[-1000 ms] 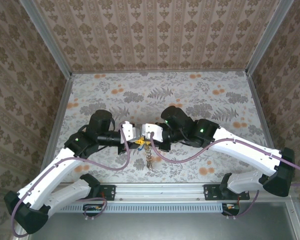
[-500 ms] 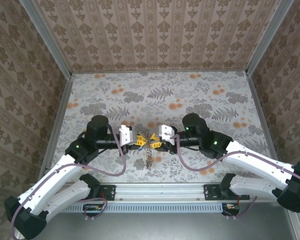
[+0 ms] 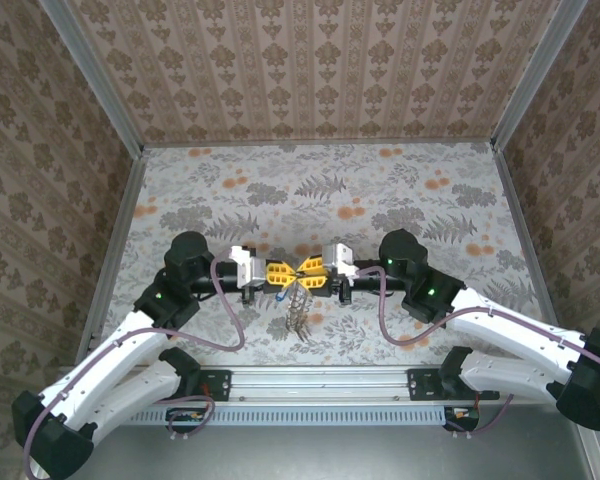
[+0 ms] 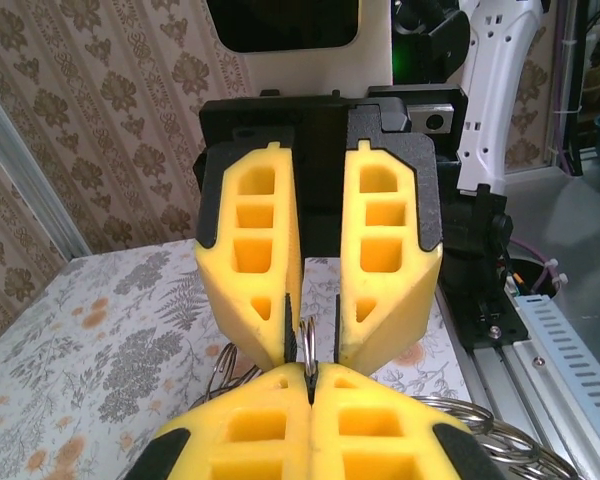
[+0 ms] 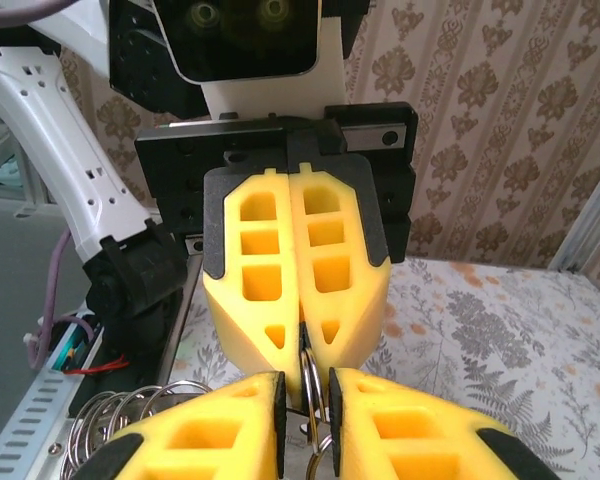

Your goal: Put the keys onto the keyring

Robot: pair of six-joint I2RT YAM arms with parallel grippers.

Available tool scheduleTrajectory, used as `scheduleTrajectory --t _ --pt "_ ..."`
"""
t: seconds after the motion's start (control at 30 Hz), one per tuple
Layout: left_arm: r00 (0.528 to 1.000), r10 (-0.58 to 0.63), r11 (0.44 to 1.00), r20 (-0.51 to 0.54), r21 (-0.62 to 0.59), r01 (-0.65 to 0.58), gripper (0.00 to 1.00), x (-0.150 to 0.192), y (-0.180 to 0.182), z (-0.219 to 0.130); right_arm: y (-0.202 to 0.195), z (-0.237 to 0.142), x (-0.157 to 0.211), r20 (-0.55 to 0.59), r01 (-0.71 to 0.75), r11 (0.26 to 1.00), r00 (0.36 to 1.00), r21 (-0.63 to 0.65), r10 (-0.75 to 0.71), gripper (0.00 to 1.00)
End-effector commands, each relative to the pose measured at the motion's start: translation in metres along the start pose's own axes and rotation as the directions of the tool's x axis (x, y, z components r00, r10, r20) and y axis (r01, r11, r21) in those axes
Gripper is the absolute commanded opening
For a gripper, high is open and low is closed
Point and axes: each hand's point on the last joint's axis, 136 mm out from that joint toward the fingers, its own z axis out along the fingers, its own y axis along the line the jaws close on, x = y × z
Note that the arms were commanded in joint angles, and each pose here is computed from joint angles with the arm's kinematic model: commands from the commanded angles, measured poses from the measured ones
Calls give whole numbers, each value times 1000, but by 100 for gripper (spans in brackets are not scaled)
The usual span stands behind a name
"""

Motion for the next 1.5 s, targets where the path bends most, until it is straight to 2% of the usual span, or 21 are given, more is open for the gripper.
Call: scheduleTrajectory --t 0.0,0.13,0.3,0.4,0.53,0.97,1.2,1.27,1.37,1.4,1.43,1.47 --pt "995 60 998 84 6 -61 0 -22 -2 -3 0 -5 -7 45 1 1000 999 2 -1 23" --pt "993 57 998 103 -11 -56 0 -24 2 -3 -2 -7 -3 57 -10 1000 998 25 8 27" --pt "992 53 999 115 -8 -53 0 -26 1 -3 -2 -11 -7 88 -22 999 996 30 19 10" --pt "991 53 999 122 -13 -52 0 -27 2 -3 -2 -12 -8 97 -25 999 995 29 22 11" --pt "990 55 998 132 -25 -52 0 -27 3 -3 -3 -12 -5 100 -39 998 994 40 35 22" --pt "986 61 998 153 -33 -56 0 -32 5 -3 -5 -8 -2 115 -71 997 991 42 66 16" --pt "990 40 999 137 -38 -35 0 -25 8 2 -3 -6 -7 127 -57 998 990 15 54 1" --pt "993 29 999 119 -48 -23 0 -21 10 3 -1 -7 -5 114 -46 999 992 9 44 0" --pt "999 -3 998 49 -66 6 9 -10 10 1 -1 -9 0 61 -16 1000 998 23 14 0" --pt "1000 -7 998 21 -68 8 16 -6 9 0 -3 -11 2 39 2 999 999 36 -3 0" --pt "1000 -11 998 -14 -70 10 21 -2 7 -2 -4 -13 6 -1 22 998 1000 53 -22 0" --pt "999 -14 997 -49 -72 10 23 3 5 -5 -7 -15 12 -50 43 997 998 68 -39 0"
